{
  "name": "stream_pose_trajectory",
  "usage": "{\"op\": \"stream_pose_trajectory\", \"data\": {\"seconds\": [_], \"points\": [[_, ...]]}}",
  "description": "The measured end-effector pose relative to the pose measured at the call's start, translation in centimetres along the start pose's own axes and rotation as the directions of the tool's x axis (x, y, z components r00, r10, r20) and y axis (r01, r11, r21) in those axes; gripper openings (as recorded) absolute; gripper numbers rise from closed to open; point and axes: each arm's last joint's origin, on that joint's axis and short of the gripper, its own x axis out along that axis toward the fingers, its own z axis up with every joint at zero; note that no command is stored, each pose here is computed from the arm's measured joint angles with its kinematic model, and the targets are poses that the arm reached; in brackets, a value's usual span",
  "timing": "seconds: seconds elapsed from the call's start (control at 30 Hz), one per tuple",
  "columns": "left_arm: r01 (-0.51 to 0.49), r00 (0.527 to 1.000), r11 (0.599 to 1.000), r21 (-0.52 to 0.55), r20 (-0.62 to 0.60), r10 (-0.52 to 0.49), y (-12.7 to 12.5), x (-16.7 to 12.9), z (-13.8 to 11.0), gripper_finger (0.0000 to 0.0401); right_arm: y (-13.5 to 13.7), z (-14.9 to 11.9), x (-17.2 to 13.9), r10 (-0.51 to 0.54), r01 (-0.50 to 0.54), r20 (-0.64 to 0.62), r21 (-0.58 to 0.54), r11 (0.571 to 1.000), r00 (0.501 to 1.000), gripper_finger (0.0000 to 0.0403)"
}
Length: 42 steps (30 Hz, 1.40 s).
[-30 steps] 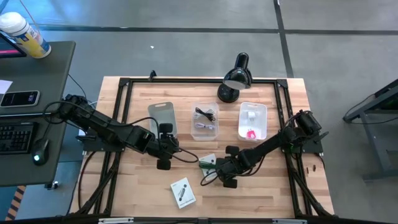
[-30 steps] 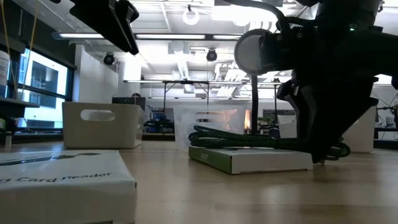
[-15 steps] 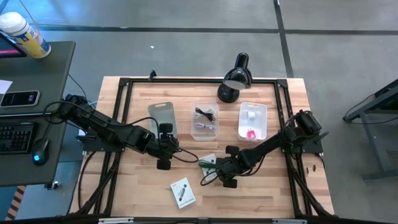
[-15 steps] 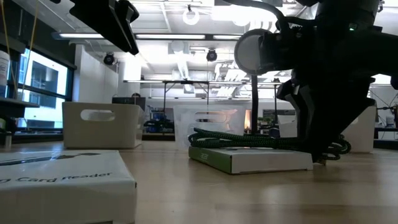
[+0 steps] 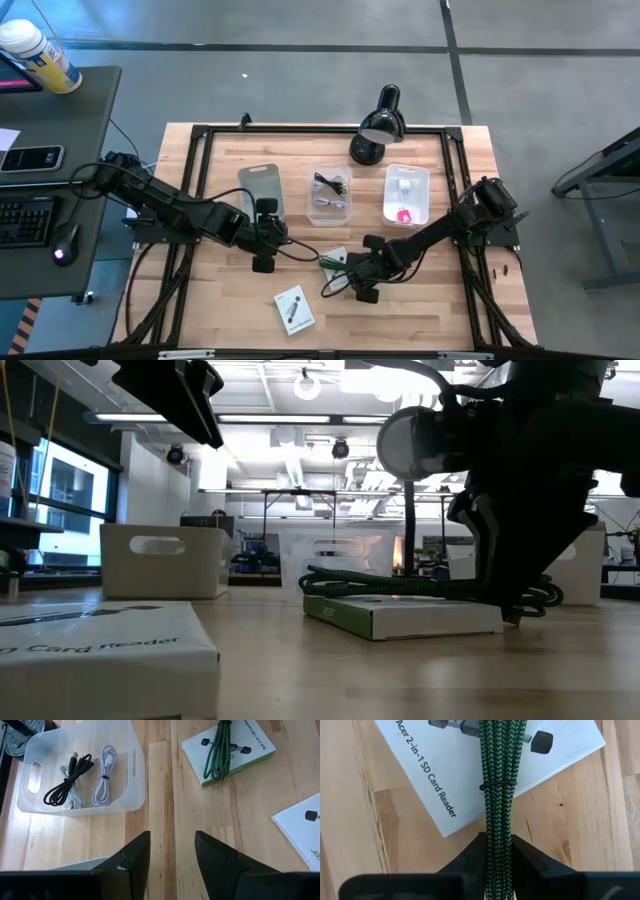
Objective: Pick and place items into bin
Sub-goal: Put the green charger cable into the transparent bin
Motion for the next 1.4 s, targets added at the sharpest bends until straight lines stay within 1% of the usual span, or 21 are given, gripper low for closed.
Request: {"op": "stream_pose_trajectory", "data": {"seconds": [0.23,0.43,0.63,0.8,0.93,1.3,1.4], "points": [[0.0,1.0,1.0,0.002,-0.001,0.0,0.0,0.0,0.0,0.0143,0.0,0.1,-0.6,0.009,-0.009,0.015,0.005,1.0,1.0,0.0061],[-0.007,1.0,1.0,0.003,0.0,0.007,0.0,0.0,0.0,0.0143,-0.7,0.3,-3.6,-0.026,0.025,0.082,0.012,1.0,0.996,0.0061],[-0.015,1.0,1.0,0.003,0.003,0.015,0.0,0.0,0.0,0.0143,-1.7,0.7,-7.4,-0.059,0.051,0.207,0.048,0.998,0.977,0.0061],[-0.014,1.0,1.0,0.0,0.008,0.014,0.0,0.0,0.1,0.0143,-3.2,1.4,-9.9,-0.093,0.049,0.308,0.15,0.988,0.947,0.0061],[-0.012,1.0,1.0,-0.004,0.019,0.012,0.0,0.0,0.2,0.0143,-4.5,2.4,-10.8,-0.098,0.013,0.356,0.233,0.972,0.93,0.0061],[-0.01,0.999,1.0,-0.012,0.034,0.01,0.0,0.0,0.3,0.0143,-8.5,5.9,-10.5,-0.132,-0.075,0.465,0.401,0.913,0.875,0.0061],[-0.009,0.999,1.0,-0.012,0.034,0.01,0.0,0.0,0.3,0.0143,-9.9,6.3,-10.4,-0.141,-0.079,0.447,0.439,0.895,0.883,0.0061]]}}
